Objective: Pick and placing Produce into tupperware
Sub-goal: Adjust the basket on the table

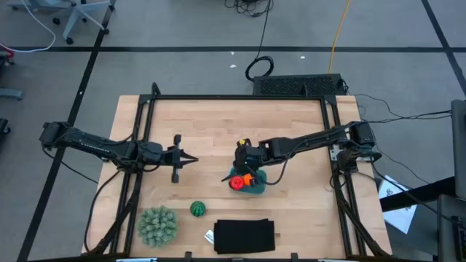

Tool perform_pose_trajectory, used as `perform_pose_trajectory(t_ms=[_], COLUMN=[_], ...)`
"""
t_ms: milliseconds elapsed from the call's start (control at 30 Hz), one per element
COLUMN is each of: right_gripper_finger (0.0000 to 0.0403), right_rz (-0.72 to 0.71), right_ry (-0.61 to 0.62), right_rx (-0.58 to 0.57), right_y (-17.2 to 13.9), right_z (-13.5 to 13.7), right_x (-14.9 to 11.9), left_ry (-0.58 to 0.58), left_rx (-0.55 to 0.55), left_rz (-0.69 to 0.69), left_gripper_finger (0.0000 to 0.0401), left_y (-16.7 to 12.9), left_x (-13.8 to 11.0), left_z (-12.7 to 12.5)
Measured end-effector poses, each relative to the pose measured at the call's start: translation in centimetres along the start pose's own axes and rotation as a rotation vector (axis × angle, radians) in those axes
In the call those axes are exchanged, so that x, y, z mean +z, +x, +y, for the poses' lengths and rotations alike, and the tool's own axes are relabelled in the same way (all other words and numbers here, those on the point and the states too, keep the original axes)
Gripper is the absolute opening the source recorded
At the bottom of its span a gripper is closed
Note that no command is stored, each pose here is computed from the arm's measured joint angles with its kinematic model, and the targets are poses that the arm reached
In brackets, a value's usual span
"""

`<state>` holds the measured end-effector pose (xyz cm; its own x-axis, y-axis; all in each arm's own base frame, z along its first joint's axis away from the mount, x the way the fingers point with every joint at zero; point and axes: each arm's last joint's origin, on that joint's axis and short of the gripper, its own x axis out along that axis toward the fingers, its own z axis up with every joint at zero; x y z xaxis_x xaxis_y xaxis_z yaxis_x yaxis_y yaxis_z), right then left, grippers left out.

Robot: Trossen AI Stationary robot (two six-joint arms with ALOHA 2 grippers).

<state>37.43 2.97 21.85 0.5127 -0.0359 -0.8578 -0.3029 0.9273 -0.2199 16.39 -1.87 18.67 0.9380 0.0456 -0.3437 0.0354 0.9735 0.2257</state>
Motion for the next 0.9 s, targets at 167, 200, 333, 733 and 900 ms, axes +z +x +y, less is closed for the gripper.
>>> perform_pose_trajectory(t_ms=[167,200,333,733,900], right_gripper_finger=[0.0000,0.0000,0.0000,0.0000,0.0000], right_rz=[-0.017,-0.022,-0.029,0.019,0.024], right_ry=[0.017,0.021,0.043,0.093,0.091], right_rx=[-0.020,-0.024,-0.063,-0.013,0.020], right_y=[1.3,1.5,1.8,2.2,2.9], right_z=[-0.9,-1.0,-1.8,-3.4,-3.4], right_x=[0.0,0.0,-0.1,-1.3,-1.5], left_ry=[0.002,0.005,0.007,0.006,0.007], left_rx=[-0.001,-0.001,-0.002,-0.002,-0.001], left_rz=[0.008,0.009,0.015,0.014,0.016], left_gripper_finger=[0.0021,0.0021,0.0021,0.0021,0.0021], left_y=[0.0,0.0,0.0,0.0,0.0], left_x=[-0.1,-0.1,-0.1,-0.1,-0.2], left_z=[0.0,0.0,0.0,0.0,0.0])
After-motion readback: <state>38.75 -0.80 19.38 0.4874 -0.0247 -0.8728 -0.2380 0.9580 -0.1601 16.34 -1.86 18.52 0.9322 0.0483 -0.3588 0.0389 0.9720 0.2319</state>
